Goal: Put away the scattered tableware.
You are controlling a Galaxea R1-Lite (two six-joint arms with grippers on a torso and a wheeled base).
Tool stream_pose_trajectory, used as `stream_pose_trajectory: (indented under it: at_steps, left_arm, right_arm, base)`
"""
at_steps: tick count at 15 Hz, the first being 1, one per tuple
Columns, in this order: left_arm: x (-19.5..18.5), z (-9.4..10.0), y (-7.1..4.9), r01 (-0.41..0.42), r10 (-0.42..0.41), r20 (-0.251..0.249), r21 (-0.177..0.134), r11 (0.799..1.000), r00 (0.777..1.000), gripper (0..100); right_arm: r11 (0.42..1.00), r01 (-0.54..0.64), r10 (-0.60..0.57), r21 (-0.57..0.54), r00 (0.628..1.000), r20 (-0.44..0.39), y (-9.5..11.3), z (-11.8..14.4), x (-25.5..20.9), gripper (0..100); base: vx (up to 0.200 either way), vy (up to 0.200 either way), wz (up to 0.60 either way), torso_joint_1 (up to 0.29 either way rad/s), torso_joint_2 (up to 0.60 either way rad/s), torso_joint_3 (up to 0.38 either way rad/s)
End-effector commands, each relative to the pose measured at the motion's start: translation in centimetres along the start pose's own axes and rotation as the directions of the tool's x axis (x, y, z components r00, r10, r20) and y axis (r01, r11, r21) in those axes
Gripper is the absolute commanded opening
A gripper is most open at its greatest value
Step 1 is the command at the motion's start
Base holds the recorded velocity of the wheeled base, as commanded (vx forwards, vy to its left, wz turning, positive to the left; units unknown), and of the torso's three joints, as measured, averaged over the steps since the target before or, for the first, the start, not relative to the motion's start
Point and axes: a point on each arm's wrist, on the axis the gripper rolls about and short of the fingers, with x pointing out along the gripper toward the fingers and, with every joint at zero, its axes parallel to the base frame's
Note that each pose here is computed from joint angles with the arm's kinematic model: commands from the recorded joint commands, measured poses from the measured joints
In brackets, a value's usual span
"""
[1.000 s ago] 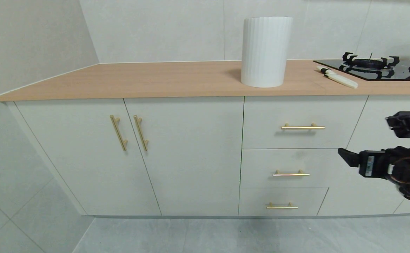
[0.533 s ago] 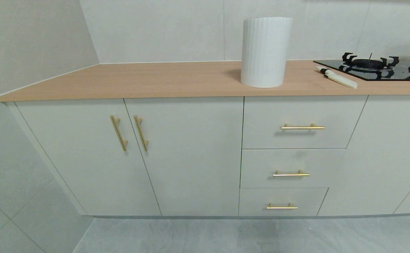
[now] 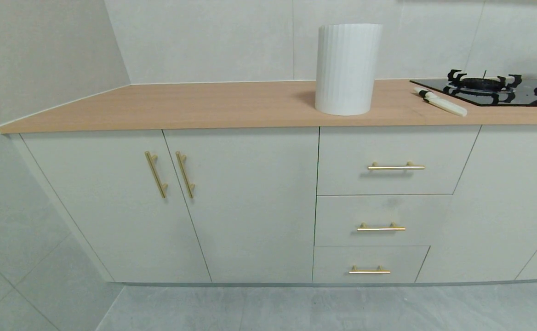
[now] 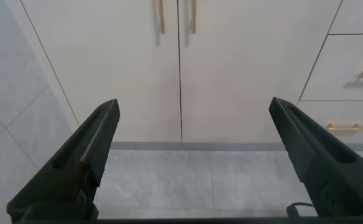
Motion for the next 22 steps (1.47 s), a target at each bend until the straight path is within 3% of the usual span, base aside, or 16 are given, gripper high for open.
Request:
stream_pose_trajectory:
  at_steps: [1, 3, 5, 8, 10, 13, 18, 20, 22]
  left_arm:
    - [0.0, 0.0, 0.0, -0.002, 0.002, -0.001, 0.000, 1.000, 1.000, 100]
    - [0.0, 0.0, 0.0, -0.002, 0.002, -0.001, 0.000, 1.000, 1.000, 100]
    - [0.0, 0.0, 0.0, -0.002, 0.002, -0.001, 0.000, 1.000, 1.000, 100]
    - [0.0, 0.0, 0.0, -0.002, 0.002, 0.000, 0.000, 1.000, 1.000, 100]
    - [0.0, 0.0, 0.0, -0.002, 0.002, -0.001, 0.001, 1.000, 1.000, 100]
    - [0.0, 0.0, 0.0, 0.000, 0.000, -0.001, 0.001, 1.000, 1.000, 100]
    - [0.0, 0.0, 0.0, 0.000, 0.000, -0.001, 0.001, 1.000, 1.000, 100]
    - [0.0, 0.0, 0.0, 0.001, -0.001, -0.003, 0.020, 1.000, 1.000, 100]
    - [0.0, 0.0, 0.0, 0.000, 0.000, -0.003, -0.003, 1.000, 1.000, 100]
  right_arm:
    - [0.997, 0.079, -0.079, 0.002, 0.997, 0.026, 0.2, -1.7, -1.3, 100]
    - [0.996, 0.081, -0.081, -0.029, 0.997, 0.007, 0.6, -3.8, -1.2, 100]
    - [0.991, -0.128, 0.129, 0.050, 0.991, -0.021, 1.8, -6.0, -0.2, 100]
    - [0.930, -0.356, 0.355, 0.089, 0.935, 0.028, 3.2, -9.1, 1.1, 100]
    - [0.916, -0.390, 0.390, 0.089, 0.921, 0.023, 3.6, -10.1, 1.4, 100]
    - [0.914, -0.396, 0.404, 0.091, 0.908, -0.109, 3.7, -11.4, 1.2, 100]
    - [0.914, -0.392, 0.402, 0.104, 0.911, -0.094, 3.7, -11.3, 1.3, 100]
    - [0.914, -0.392, 0.402, 0.107, 0.911, -0.094, 3.7, -11.3, 1.3, 100]
    - [0.914, -0.392, 0.402, 0.107, 0.911, -0.094, 3.7, -11.3, 1.3, 100]
  base:
    - [0.000, 0.000, 0.00, 0.000, 0.00, 0.000]
    - [0.000, 0.000, 0.00, 0.000, 0.00, 0.000]
    - [0.000, 0.000, 0.00, 0.000, 0.00, 0.000]
    - [0.000, 0.000, 0.00, 0.000, 0.00, 0.000]
    - [0.000, 0.000, 0.00, 0.000, 0.00, 0.000]
    - [0.000, 0.000, 0.00, 0.000, 0.00, 0.000]
    - [0.000, 0.000, 0.00, 0.000, 0.00, 0.000]
    - [0.000, 0.000, 0.00, 0.000, 0.00, 0.000]
    - [0.000, 0.000, 0.00, 0.000, 0.00, 0.000]
